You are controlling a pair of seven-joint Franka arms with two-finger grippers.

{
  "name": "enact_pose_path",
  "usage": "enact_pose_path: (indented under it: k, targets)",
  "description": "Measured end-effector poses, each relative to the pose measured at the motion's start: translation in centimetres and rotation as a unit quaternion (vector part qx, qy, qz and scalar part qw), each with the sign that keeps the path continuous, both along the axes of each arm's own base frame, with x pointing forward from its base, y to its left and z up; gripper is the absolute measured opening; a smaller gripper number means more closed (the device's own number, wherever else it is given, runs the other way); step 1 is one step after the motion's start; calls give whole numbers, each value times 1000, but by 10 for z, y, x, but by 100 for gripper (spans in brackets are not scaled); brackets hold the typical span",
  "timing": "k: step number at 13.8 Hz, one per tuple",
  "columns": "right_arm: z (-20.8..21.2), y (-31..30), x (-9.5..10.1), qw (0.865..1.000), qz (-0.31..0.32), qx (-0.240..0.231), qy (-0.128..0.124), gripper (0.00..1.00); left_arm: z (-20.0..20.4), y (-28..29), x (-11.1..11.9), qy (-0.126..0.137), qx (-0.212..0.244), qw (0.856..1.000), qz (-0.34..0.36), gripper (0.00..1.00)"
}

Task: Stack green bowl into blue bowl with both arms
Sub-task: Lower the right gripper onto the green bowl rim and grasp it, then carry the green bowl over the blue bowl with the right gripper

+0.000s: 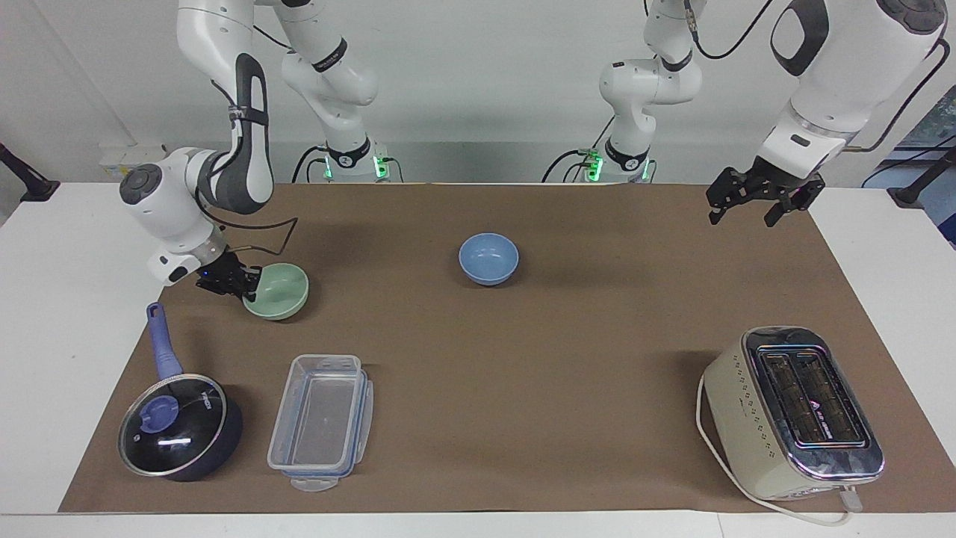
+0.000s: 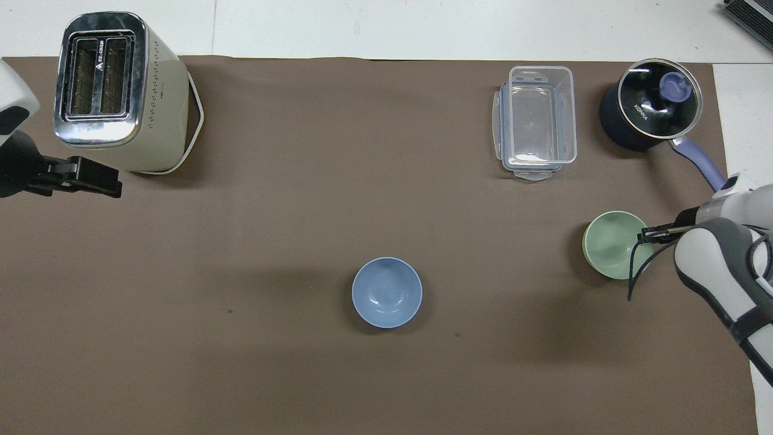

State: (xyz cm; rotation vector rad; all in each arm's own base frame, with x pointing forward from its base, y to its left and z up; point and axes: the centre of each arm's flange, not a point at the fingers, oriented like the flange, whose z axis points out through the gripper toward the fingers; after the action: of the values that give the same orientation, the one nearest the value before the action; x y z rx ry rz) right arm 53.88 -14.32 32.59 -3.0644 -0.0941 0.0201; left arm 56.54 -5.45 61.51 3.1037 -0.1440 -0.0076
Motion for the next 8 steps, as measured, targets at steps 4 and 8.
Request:
enact_pose_path:
  k: [4, 8]
  targets:
    - [15, -3, 2, 1000, -5, 5, -1, 4, 0, 0, 0, 0, 0, 1000, 0, 100]
    - [73, 39, 2, 999, 9, 37, -12, 4, -1, 0, 0, 1, 0, 1000, 0, 100]
